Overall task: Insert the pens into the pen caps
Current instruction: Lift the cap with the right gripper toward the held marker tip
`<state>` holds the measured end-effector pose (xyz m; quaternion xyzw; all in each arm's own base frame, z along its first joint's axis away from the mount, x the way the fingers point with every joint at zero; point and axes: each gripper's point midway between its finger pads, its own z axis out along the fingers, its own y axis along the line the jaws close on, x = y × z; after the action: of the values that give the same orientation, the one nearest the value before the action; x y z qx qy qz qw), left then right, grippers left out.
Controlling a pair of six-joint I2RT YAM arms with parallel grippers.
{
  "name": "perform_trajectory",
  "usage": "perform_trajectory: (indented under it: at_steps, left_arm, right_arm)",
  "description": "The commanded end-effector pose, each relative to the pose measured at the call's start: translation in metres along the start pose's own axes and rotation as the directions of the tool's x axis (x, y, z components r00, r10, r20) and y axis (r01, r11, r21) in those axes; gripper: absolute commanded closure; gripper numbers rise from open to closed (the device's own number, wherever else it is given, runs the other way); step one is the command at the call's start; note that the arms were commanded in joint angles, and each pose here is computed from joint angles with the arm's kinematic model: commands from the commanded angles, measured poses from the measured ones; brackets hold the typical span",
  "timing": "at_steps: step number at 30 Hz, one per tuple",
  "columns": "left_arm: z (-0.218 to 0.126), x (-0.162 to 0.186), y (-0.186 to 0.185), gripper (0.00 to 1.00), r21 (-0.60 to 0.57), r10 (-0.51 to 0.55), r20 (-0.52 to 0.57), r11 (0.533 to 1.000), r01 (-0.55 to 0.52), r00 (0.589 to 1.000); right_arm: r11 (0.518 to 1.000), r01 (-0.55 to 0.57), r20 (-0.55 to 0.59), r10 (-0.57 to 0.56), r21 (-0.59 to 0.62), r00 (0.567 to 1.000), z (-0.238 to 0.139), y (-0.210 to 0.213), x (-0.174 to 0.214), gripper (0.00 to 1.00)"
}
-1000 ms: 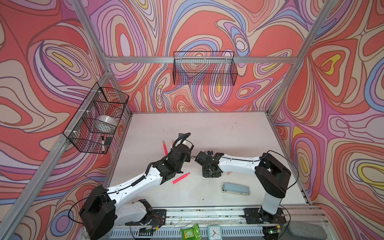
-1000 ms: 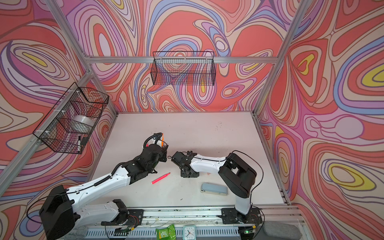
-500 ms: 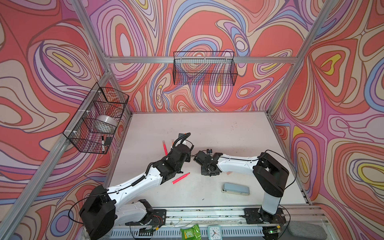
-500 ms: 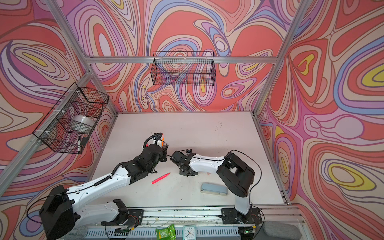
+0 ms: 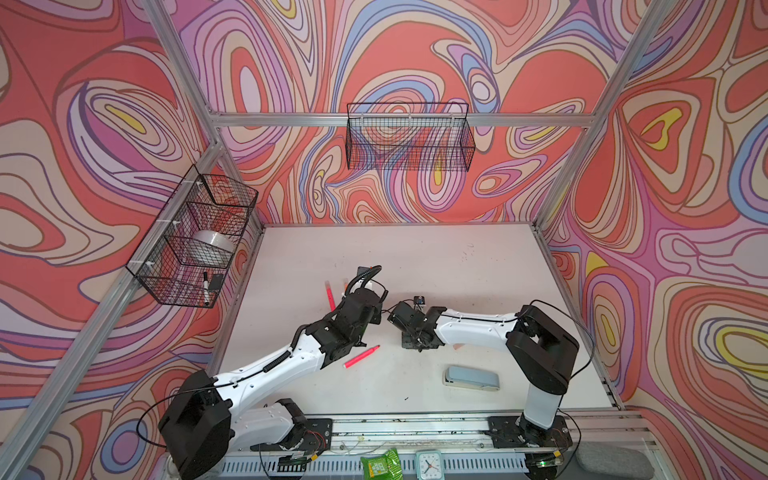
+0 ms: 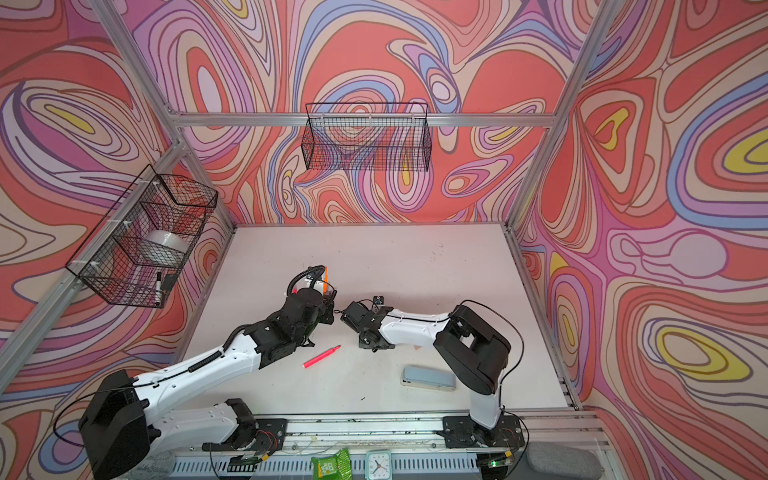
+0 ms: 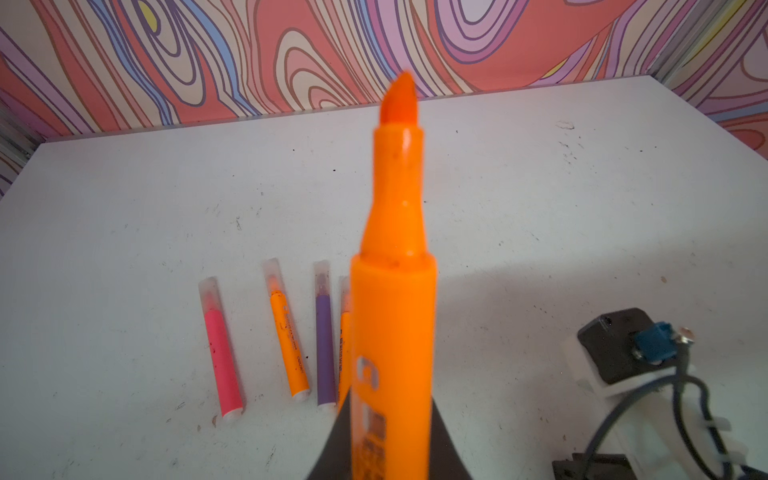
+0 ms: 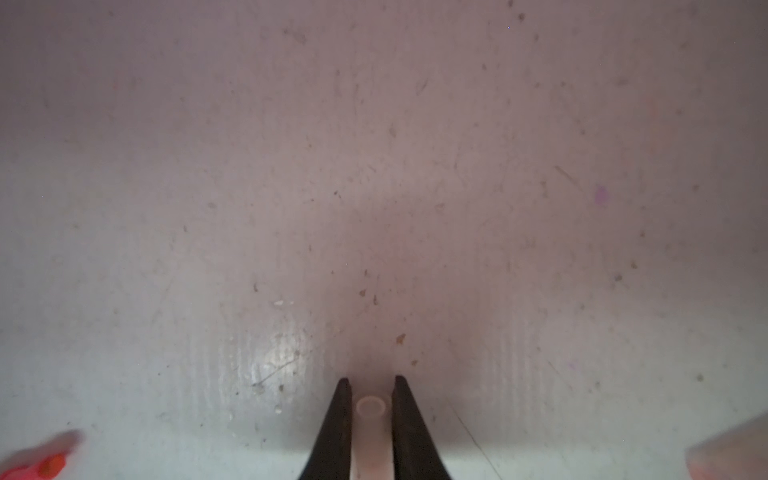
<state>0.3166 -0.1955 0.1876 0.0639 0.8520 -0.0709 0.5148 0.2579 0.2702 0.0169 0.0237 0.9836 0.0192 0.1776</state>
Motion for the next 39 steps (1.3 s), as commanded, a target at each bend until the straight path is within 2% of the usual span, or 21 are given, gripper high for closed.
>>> perform_trajectory:
  at_steps: [1, 5, 9, 14, 18, 21, 23, 28, 33, 35, 39]
  left_arm:
    - [0.000, -0.002, -0.003, 1.00, 0.007, -0.007, 0.000, 1.000, 0.007, 1.000]
    - [-0.002, -0.003, -0.005, 1.00, 0.026, -0.017, 0.008, 1.000, 0.017, 1.000]
    - [-0.008, -0.006, -0.012, 1.00, 0.082, -0.038, 0.018, 0.996, 0.036, 0.999]
    - [-0.021, -0.012, -0.031, 1.00, 0.236, -0.063, 0.069, 0.971, 0.045, 0.996]
    - [-0.033, -0.014, -0.053, 1.00, 0.381, -0.066, 0.088, 0.924, 0.027, 0.994]
    - [-0.039, -0.014, -0.066, 1.00, 0.459, -0.063, 0.099, 0.889, 0.011, 0.993]
    - [-0.043, -0.014, -0.074, 1.00, 0.507, -0.064, 0.103, 0.862, 0.003, 0.993]
    - [-0.058, -0.012, -0.103, 1.00, 0.655, -0.037, 0.090, 0.755, -0.031, 0.995]
    - [-0.064, -0.009, -0.118, 1.00, 0.720, -0.022, 0.070, 0.693, -0.035, 0.997]
    - [-0.063, -0.007, -0.122, 1.00, 0.732, -0.010, 0.054, 0.681, -0.033, 0.998]
    - [-0.055, -0.003, -0.122, 1.00, 0.713, -0.009, 0.028, 0.701, -0.014, 1.000]
  right_arm:
    - [0.992, 0.019, -0.090, -0.008, 0.121, 0.996, 0.007, -0.040, 0.026, 0.89]
    - [0.998, -0.042, 0.028, 0.040, 0.056, 0.999, -0.034, -0.038, -0.007, 0.90]
    - [0.990, -0.130, 0.176, 0.137, -0.048, 0.975, -0.081, -0.049, -0.047, 0.89]
    - [0.944, -0.207, 0.324, 0.286, -0.257, 0.902, -0.127, -0.053, -0.105, 0.92]
    - [0.881, -0.152, 0.448, 0.368, -0.448, 0.815, -0.187, -0.035, -0.150, 0.92]
    - [0.844, -0.092, 0.517, 0.406, -0.528, 0.754, -0.227, -0.026, -0.172, 0.91]
    - [0.824, -0.063, 0.536, 0.423, -0.563, 0.731, -0.242, -0.020, -0.181, 0.91]
    - [0.760, 0.026, 0.549, 0.445, -0.649, 0.707, -0.261, -0.002, -0.188, 0.92]
    - [0.717, 0.085, 0.560, 0.459, -0.692, 0.690, -0.269, 0.008, -0.190, 0.90]
    - [0.693, 0.112, 0.555, 0.457, -0.712, 0.695, -0.272, 0.016, -0.191, 0.90]
    - [0.668, 0.133, 0.541, 0.453, -0.733, 0.709, -0.272, 0.025, -0.190, 0.91]
